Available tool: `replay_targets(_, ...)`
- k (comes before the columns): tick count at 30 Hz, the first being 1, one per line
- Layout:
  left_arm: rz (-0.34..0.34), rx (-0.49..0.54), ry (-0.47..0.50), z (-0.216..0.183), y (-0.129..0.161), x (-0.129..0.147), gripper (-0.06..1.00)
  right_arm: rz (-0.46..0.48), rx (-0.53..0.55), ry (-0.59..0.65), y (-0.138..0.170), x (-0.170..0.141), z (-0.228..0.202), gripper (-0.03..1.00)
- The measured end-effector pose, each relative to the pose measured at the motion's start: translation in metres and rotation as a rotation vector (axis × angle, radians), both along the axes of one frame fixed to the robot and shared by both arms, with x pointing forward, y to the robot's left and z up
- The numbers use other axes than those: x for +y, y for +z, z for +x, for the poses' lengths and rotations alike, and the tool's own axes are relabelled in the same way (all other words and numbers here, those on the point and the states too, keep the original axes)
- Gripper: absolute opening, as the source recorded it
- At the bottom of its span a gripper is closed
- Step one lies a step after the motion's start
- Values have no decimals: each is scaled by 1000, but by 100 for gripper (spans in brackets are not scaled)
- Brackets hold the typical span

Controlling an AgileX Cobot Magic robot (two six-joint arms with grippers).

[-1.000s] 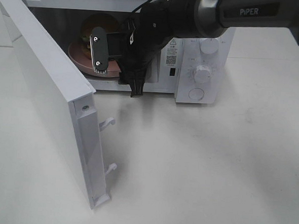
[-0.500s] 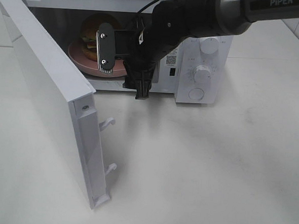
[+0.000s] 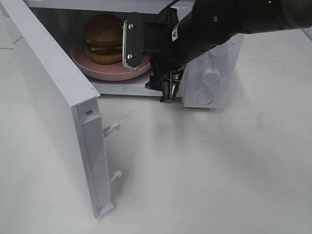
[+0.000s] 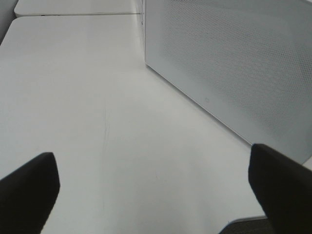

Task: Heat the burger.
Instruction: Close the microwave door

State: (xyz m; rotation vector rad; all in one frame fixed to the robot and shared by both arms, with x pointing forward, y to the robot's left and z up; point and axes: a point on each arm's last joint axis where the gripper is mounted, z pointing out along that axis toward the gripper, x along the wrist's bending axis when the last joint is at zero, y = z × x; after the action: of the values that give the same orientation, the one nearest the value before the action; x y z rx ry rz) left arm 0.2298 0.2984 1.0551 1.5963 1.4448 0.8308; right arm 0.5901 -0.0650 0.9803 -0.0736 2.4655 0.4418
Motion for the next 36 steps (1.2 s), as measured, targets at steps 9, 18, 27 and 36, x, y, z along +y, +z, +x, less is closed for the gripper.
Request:
replay_targets(9,0,0,0,0,0,0,97,2,-3,-9,13,-23,-27,75)
replay_targets(18,0,0,0,0,0,0,97,34,1,-35,25,-45,-60,75)
replay_targets(27,0,0,0,0,0,0,97,175,48,-187,38,-62,-86,75)
replay_targets(36,0,0,0,0,0,0,97,322,121,-364,47,-86,-122,75)
